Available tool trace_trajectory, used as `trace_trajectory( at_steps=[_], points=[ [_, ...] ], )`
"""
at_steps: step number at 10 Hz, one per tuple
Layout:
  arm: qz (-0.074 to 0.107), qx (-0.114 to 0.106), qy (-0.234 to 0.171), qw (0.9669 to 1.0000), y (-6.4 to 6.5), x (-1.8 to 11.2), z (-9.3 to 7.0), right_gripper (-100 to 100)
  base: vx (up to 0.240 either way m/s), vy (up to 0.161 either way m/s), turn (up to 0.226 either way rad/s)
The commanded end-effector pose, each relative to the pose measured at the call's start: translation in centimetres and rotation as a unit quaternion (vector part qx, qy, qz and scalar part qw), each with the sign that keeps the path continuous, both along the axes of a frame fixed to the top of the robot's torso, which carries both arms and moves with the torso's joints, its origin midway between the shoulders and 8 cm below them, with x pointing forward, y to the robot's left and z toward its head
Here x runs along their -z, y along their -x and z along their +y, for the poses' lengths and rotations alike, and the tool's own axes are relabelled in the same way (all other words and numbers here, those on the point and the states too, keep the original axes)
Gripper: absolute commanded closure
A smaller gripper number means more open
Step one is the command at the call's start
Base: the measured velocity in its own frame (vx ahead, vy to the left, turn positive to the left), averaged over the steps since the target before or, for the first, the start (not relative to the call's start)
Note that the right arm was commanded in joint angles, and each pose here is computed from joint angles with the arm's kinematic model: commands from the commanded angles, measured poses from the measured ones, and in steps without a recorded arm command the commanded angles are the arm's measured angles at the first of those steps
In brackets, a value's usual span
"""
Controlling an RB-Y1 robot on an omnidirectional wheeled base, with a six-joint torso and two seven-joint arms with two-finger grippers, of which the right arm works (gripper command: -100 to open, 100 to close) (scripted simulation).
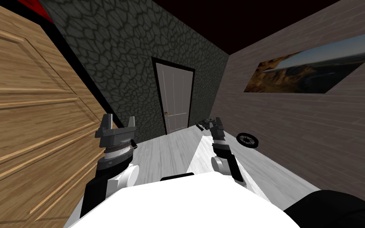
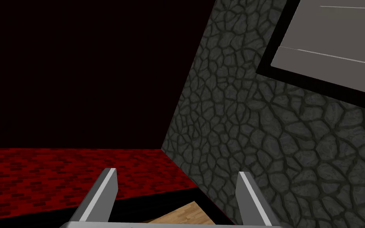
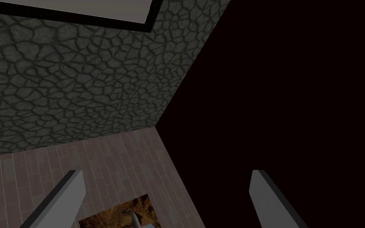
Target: Pull the door open
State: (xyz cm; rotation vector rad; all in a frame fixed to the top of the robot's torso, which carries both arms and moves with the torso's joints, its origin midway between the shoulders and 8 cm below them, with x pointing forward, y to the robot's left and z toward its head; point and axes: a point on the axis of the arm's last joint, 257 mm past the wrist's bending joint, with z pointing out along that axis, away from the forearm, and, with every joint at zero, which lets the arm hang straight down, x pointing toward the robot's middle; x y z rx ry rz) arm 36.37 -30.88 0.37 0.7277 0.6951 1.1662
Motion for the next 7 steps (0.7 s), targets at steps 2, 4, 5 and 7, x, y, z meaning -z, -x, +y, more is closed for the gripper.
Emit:
trace_trajectory(
  at_steps=[2,4,5,7],
  points=[
    [0.012,0.0,-0.002,0.9999,-0.9,1.7,-0.5,-100,0.07,0.036,0.131],
    [0.021,0.0,-0.004,0.9998,-1.5,2.9,-1.0,-100,0.099,0.032,0.111],
    [0.025,0.0,-0.005,0.9997,-1.7,3.5,-1.2,-100,0.089,0.034,0.128],
    [0.033,0.001,-0.007,0.9994,-2.2,4.6,-1.6,-100,0.078,0.032,0.091]
  ],
)
